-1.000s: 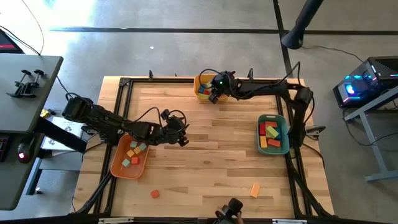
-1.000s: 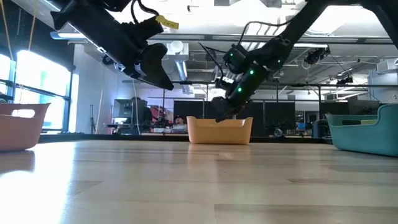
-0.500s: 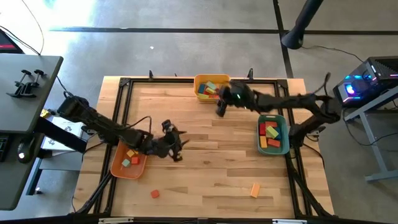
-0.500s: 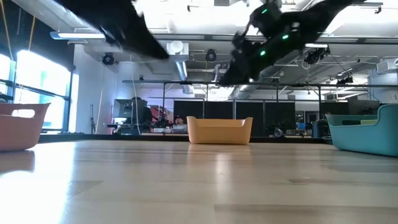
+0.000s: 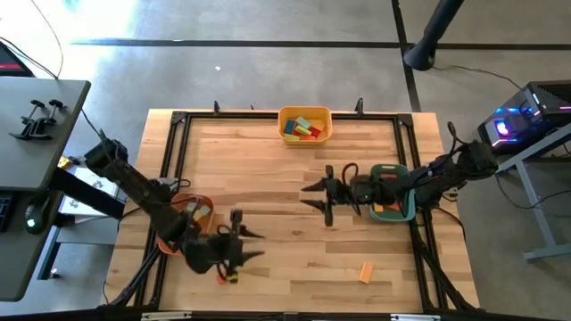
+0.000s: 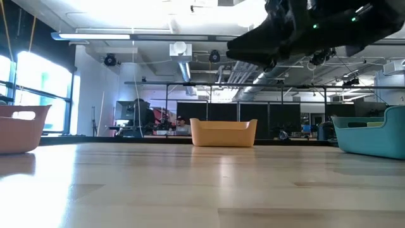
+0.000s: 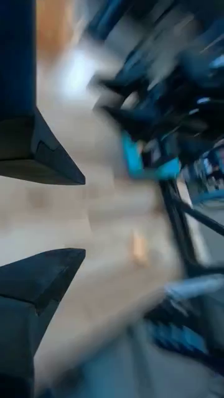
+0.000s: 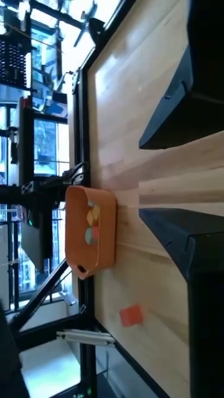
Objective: Sort blocks by size
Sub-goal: Put the orange square block into the orange bin
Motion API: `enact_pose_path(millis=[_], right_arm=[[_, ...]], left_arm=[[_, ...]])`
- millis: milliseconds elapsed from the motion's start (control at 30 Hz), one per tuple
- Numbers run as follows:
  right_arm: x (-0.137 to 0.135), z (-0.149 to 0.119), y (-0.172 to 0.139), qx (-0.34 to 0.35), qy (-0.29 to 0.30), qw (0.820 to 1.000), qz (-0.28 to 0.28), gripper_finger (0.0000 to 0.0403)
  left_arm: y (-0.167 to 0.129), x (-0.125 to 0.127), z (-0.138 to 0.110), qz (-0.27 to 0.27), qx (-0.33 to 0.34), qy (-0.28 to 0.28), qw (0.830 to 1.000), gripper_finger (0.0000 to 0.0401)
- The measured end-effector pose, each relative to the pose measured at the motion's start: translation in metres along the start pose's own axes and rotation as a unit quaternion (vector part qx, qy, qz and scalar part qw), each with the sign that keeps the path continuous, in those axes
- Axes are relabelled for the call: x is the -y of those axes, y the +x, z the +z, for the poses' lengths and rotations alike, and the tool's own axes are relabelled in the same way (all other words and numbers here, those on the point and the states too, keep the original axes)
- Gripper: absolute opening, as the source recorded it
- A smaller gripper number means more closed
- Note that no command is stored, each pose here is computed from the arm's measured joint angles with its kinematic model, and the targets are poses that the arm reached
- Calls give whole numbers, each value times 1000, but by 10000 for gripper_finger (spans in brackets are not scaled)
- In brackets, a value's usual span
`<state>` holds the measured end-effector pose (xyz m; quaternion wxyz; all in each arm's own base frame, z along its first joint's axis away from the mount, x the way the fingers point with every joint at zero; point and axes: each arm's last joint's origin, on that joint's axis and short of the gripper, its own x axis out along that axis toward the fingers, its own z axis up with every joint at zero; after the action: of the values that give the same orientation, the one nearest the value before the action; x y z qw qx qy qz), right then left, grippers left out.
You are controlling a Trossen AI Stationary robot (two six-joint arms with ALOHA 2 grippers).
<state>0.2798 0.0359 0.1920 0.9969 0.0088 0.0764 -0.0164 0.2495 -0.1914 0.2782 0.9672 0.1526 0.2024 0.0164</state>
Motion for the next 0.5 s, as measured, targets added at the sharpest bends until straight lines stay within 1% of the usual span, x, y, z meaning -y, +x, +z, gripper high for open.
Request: enact_pose_path(millis=[67, 100, 133, 167, 267, 300, 400, 500], right_arm=[[-8, 0, -1, 4, -11, 1000, -1, 158], [-11, 0, -2, 5, -14, 1000, 2, 158], [-13, 1, -2, 7, -17, 1000, 1, 158], [-15, 1, -3, 9, -23, 1000, 0, 158], [-16, 1, -3, 11, -27, 1000, -1, 158], [-16, 2, -3, 12, -27, 1000, -2, 158], [-14, 2, -3, 13, -27, 1000, -6, 158], [-11, 2, -2, 13, -26, 1000, -11, 158]], left_arm=[[-4, 5, 1, -20, 6, -111, 994, 160], [-5, 7, 2, -24, 10, -154, 988, 160], [-6, 8, 3, -27, 14, -184, 983, 160], [-5, 9, 3, -21, 19, -199, 980, 160], [4, 12, -1, 1, 20, -231, 973, 160], [9, 14, -4, 5, 14, -231, 973, 160], [23, 18, -12, 1, -7, -203, 979, 160], [35, 24, -23, -35, -44, -181, 982, 160]])
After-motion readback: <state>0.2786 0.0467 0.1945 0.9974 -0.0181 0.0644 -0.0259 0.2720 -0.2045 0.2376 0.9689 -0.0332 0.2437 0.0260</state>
